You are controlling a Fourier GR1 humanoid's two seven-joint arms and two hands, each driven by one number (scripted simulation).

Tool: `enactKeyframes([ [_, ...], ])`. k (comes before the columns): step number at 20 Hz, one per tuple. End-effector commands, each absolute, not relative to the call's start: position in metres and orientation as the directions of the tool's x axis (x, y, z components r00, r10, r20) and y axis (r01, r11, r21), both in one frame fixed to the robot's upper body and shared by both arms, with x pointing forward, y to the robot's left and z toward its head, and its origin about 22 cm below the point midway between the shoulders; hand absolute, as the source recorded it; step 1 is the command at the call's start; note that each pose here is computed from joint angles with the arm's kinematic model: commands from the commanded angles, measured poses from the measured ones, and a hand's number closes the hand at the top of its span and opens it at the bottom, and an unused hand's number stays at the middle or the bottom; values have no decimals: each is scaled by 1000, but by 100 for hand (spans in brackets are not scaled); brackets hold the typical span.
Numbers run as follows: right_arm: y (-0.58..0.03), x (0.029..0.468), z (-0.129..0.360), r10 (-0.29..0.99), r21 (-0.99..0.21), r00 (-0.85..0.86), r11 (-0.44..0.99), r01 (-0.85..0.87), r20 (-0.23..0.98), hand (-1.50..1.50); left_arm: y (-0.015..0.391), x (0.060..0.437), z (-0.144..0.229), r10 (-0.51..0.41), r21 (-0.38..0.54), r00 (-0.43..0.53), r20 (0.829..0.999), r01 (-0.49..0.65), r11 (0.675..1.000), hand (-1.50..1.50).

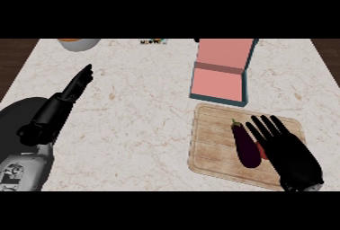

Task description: Pick the bell pepper from the cutting board and place it in the cardboard box

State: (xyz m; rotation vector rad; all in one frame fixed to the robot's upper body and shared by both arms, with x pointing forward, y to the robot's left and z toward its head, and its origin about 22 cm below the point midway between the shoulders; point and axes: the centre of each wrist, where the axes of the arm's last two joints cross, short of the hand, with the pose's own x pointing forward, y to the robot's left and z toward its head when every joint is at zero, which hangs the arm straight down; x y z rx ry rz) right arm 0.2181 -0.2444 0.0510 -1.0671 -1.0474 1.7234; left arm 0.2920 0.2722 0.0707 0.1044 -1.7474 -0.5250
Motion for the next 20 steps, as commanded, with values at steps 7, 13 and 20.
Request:
enactKeyframes([
  [7,-251,237,21,935,-922,-272,-297,-247,-228,-150,266,320,73,-348,404,-257,902,212,890,0],
  [13,-266,232,14,873,-910,-415,-363,-200,-257,150,267,293,63,-341,395,-249,906,214,893,0],
  [20,-260,246,1,852,-946,-442,-323,-24,-280,150,263,298,71,-340,395,-253,906,218,892,0],
])
